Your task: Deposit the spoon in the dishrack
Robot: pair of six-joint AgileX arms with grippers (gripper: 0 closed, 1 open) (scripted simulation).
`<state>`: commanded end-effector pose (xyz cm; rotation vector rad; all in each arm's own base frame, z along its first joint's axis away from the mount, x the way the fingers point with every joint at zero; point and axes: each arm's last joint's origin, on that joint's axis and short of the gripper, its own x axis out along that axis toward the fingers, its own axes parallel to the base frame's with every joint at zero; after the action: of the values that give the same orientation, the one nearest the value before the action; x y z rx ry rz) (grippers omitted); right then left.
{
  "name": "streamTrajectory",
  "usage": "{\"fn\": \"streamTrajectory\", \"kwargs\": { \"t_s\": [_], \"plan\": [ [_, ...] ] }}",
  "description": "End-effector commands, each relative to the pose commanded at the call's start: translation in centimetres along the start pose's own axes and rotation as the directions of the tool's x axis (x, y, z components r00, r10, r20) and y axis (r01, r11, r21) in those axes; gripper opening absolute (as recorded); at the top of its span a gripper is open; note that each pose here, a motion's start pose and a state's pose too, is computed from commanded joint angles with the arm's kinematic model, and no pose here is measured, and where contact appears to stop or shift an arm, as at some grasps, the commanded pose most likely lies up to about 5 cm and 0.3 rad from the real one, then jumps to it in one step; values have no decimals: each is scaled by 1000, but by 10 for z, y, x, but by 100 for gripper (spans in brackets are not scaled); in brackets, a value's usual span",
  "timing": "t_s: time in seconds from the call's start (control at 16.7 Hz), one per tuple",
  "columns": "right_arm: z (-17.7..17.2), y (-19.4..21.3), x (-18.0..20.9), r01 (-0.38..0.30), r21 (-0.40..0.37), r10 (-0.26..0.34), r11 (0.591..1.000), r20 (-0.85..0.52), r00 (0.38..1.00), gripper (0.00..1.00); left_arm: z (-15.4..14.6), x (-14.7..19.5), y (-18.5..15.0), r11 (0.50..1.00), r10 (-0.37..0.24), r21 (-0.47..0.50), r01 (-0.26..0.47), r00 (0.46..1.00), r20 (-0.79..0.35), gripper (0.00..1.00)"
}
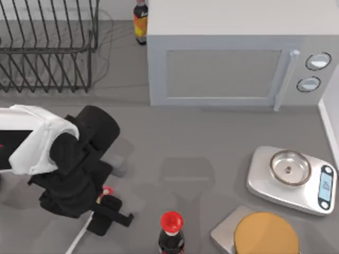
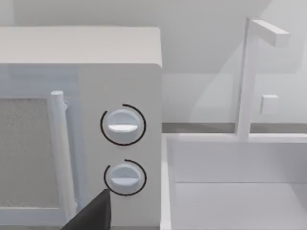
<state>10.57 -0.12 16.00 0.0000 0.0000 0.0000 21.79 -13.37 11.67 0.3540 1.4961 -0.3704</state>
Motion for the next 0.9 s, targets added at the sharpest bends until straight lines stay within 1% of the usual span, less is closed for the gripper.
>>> {"fn": "streamTrajectory", "kwargs": {
  "t_s": [0.18,0.42,0.6,0.72,0.9],
  "plan": [
    [0,0,0,0,0,0,1000,0,1000,100,14,-23,-1,1000,-1,-4,1,1000,10,0],
    [0,0,0,0,0,0,1000,0,1000,100,26,-82,-2,1000,2,-6,-2,1000,-19,0],
    [0,0,0,0,0,0,1000,0,1000,100,23,-132,-3,1000,5,0,-5,999,-52,0],
    [0,0,0,0,0,0,1000,0,1000,100,17,-163,-2,1000,4,2,-4,999,-39,0],
    [0,0,0,0,0,0,1000,0,1000,100,8,-194,0,1000,0,0,0,1000,-5,0]
  ]
}}
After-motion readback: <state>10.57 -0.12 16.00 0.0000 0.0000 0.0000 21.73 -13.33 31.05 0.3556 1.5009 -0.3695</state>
